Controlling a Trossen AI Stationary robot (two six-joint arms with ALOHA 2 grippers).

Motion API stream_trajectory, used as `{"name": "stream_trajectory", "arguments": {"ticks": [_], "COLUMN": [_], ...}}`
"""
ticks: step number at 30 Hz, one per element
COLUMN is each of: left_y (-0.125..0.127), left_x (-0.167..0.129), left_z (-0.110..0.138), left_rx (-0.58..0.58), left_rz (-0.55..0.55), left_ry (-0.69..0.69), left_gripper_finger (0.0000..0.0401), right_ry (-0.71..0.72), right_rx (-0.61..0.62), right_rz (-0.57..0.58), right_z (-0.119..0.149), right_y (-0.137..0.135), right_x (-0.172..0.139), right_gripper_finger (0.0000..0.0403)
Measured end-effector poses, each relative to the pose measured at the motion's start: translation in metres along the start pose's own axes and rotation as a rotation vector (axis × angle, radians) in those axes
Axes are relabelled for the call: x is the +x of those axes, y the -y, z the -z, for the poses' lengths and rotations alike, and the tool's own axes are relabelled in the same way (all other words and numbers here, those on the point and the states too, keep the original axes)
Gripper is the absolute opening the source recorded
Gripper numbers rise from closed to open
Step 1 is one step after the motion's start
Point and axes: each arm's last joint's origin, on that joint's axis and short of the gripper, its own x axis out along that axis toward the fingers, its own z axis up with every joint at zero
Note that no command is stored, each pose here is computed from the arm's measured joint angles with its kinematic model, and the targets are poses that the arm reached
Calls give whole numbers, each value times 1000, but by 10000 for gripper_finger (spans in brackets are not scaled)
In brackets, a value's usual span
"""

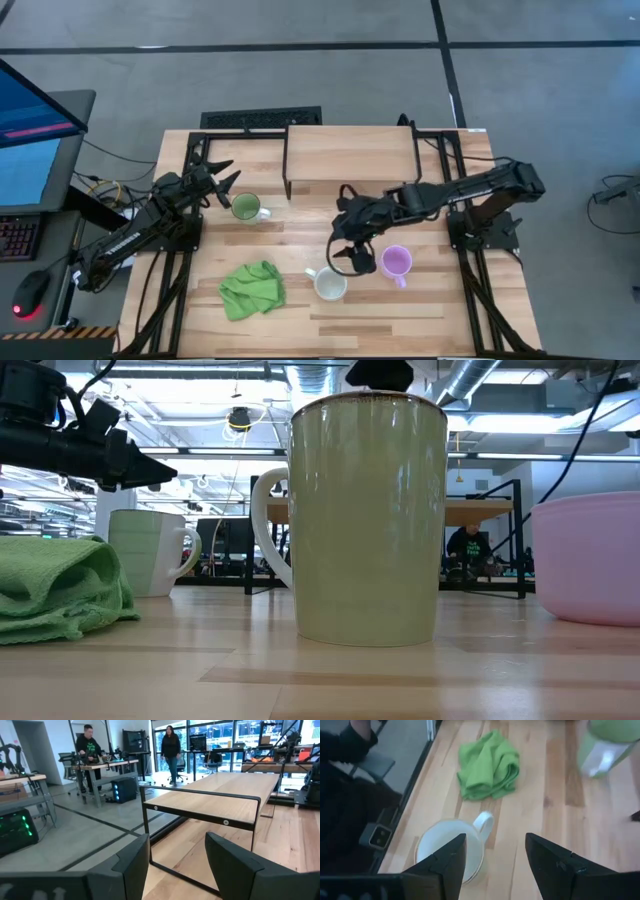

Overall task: Stack small to large cups/mugs on shelf
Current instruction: Put the yellow mug on the shelf

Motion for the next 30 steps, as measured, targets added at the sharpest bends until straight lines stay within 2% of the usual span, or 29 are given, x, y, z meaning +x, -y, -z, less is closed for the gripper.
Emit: {"name": "stream_trajectory", "arguments": {"ticks": [7,14,23,30], "left_y": [0,0,0,0], "left_x": [0,0,0,0], "left_z": [0,0,0,1], "left_rx": [-11,-15,-15,-15], "left_rz": [0,0,0,-12], "left_ry": [0,0,-3,-7], "left_gripper_finger": [185,185,185,185], "right_ry": [-32,-31,59,36], "right_rx": [-9,-17,-123,-76], "right_rz": [-14,-16,14,60], "right_z": [-1,-2,-8,-2], "right_y": [-5,-6,-1,9], "right_x": [14,13,-31,-39], "right_gripper_finger": [225,225,225,225]}}
